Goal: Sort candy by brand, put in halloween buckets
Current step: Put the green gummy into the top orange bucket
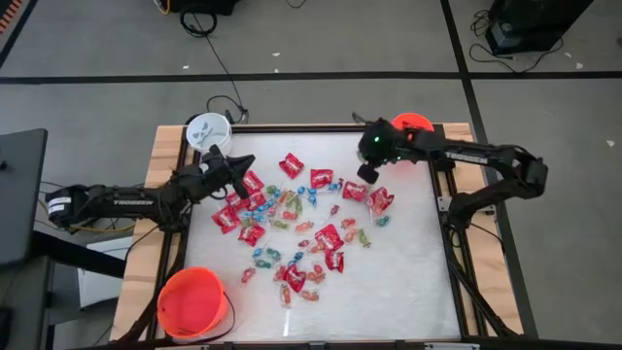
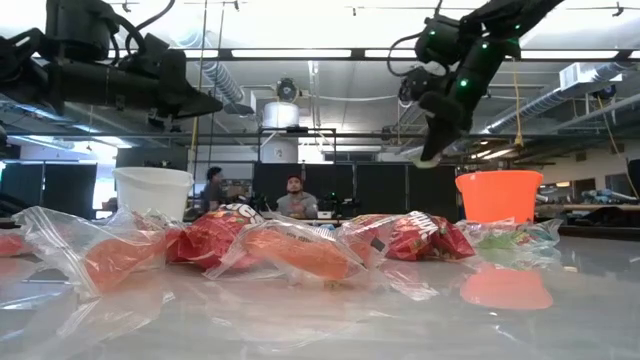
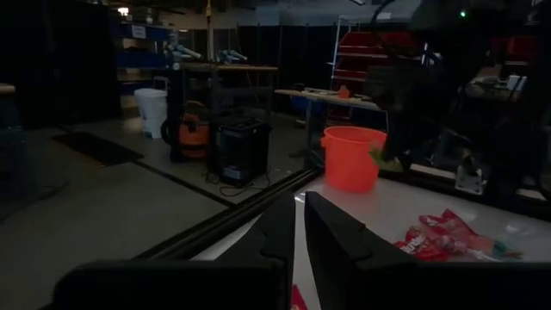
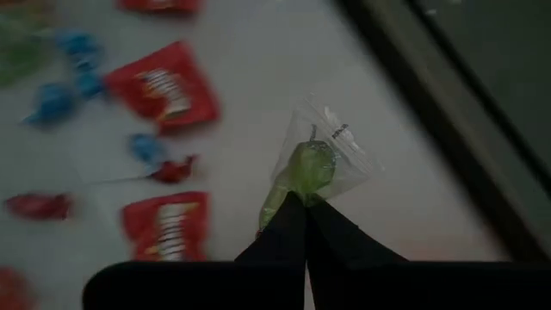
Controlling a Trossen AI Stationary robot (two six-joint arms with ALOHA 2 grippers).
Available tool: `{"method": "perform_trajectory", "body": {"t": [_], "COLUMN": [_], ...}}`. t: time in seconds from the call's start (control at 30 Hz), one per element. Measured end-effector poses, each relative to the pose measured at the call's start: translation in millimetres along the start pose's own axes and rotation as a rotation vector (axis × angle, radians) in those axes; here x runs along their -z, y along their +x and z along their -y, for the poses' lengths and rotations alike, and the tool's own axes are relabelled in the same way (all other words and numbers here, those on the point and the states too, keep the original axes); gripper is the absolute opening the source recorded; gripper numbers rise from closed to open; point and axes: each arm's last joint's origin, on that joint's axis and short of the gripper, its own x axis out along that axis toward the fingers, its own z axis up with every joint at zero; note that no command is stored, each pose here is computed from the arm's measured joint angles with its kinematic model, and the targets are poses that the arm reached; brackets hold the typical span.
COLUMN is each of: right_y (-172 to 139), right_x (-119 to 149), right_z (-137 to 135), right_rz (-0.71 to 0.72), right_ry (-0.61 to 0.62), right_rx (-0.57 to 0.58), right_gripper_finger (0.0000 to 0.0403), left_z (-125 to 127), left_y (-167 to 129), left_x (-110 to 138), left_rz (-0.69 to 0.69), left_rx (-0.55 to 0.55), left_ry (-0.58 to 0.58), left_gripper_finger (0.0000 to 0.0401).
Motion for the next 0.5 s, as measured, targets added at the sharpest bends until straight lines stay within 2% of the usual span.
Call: {"method": "perform_trajectory", "body": {"t": [0.17, 0.5], "right_y": [-8.5, -12.8], "right_x": [3.4, 18.8], "right_z": [32.2, 90.2], "right_rz": [-0.002, -0.071], "right_ry": [0.061, 0.245], "right_rx": [0.179, 0.421], "right_gripper_finger": [0.0005, 0.0005], "left_z": [-3.7, -7.6], "left_y": [1.1, 2.0], "left_x": [-0.3, -0.7], "left_rz": [0.001, 0.004], "left_rx": [0.008, -0.012], "left_ry": [0.002, 0.006], "left_gripper_finger": [0.0037, 0.0037]}}
